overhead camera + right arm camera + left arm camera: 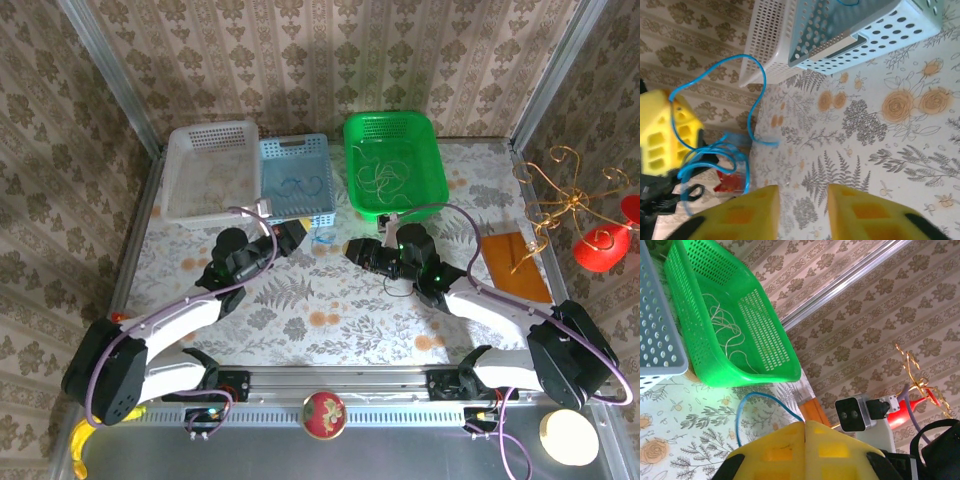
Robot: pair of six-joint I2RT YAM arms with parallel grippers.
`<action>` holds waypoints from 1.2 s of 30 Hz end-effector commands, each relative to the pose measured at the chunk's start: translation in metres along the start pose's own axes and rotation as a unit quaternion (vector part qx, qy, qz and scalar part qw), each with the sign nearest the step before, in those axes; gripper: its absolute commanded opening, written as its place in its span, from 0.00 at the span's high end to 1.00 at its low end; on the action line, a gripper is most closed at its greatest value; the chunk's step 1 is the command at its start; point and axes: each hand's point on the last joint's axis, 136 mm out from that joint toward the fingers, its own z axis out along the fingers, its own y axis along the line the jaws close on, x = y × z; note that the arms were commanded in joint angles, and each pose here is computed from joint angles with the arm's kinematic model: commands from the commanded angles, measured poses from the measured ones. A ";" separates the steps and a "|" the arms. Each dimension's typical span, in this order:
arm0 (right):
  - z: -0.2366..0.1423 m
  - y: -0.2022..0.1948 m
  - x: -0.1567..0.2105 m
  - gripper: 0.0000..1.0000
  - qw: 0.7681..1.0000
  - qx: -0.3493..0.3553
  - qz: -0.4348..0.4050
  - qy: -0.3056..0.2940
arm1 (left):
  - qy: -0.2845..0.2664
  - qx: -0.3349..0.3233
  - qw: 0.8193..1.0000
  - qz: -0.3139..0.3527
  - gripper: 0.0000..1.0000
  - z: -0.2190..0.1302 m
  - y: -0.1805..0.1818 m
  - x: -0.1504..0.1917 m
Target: Untangle the cables
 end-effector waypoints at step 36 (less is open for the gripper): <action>0.007 0.113 0.040 0.47 0.975 -0.107 -0.180 0.071 | -0.006 0.016 0.989 0.145 1.00 -0.018 -0.042 -0.031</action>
